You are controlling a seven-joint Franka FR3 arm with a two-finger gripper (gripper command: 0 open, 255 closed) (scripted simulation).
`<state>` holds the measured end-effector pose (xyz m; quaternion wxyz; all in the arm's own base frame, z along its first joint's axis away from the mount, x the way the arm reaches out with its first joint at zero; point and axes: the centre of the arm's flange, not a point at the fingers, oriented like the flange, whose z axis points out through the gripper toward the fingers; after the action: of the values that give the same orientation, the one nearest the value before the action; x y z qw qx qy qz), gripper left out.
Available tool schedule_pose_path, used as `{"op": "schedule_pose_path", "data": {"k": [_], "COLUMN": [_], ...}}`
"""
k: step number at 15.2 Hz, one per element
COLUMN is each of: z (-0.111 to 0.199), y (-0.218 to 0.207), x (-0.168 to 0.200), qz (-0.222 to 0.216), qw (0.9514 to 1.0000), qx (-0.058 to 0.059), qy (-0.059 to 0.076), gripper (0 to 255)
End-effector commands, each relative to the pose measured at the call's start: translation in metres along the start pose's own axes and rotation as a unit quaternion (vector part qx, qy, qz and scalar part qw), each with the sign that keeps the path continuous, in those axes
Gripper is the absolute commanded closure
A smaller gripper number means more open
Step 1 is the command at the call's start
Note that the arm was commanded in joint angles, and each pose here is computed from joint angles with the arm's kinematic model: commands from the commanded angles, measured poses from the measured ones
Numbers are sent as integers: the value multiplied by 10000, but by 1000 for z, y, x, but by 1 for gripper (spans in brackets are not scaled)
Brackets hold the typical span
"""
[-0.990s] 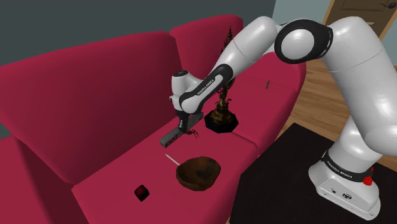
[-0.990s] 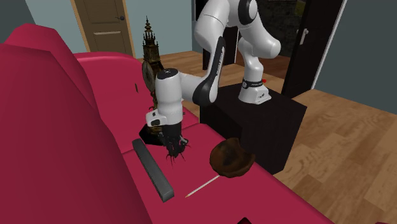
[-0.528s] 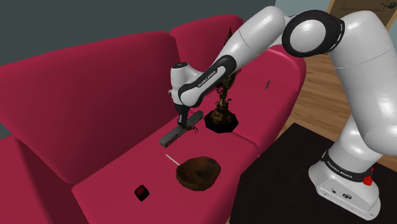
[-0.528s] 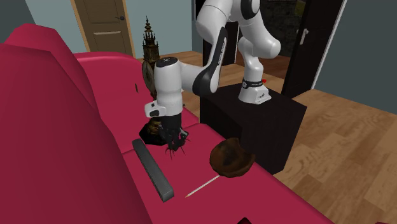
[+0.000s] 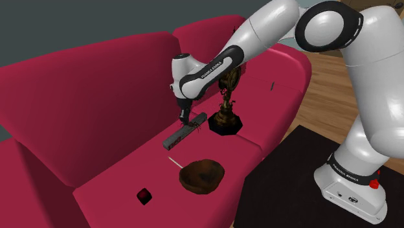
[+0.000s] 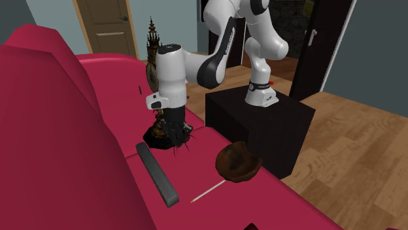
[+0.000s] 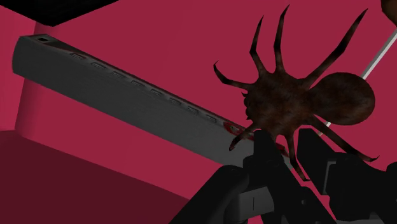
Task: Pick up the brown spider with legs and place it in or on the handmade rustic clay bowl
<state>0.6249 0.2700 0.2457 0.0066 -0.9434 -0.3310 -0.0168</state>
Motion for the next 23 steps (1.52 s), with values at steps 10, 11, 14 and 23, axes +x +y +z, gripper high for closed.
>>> {"op": "schedule_pose_path", "data": {"k": [10, 11, 14, 23], "z": [-29, -30, -33, -43], "y": [-72, -84, -119, -233], "x": [-34, -40, -57, -110], "qz": [0, 0, 0, 0], "qw": [10000, 10000, 10000, 10000], "qx": [0, 0, 0, 0], "qy": [-2, -2, -2, -2], "gripper": [255, 255, 255, 255]}}
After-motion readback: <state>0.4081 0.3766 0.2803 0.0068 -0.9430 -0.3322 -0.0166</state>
